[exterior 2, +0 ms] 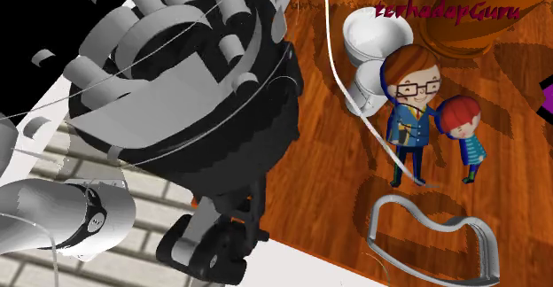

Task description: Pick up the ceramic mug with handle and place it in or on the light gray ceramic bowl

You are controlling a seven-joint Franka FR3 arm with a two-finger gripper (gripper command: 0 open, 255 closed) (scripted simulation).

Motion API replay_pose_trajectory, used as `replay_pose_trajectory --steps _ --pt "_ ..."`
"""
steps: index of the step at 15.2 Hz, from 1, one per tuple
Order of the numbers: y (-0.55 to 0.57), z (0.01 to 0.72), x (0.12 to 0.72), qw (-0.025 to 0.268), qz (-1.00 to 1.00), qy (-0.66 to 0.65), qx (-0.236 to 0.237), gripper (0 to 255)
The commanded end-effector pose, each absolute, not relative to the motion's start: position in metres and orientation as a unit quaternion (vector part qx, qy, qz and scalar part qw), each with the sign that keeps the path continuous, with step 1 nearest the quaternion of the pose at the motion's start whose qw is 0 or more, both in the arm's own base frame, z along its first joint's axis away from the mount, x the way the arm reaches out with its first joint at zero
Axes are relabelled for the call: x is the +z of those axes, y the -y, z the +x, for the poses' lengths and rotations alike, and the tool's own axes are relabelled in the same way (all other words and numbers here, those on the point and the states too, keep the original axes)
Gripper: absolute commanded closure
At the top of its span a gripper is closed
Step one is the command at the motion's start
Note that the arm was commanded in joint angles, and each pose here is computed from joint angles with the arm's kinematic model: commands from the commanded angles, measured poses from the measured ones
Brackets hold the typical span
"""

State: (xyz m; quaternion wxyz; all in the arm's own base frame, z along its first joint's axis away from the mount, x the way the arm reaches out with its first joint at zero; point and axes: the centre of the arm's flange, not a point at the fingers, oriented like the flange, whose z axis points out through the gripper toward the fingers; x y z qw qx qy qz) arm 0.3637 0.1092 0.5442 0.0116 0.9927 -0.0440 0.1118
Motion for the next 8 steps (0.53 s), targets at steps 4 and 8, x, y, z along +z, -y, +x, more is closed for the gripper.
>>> replay_pose_trajectory --steps 4,8 --pt "-0.155 0.386 0.507 0.0 0.991 0.054 0.121 0" --pt "-0.192 0.406 0.478 -0.009 0.99 0.061 0.128 0"
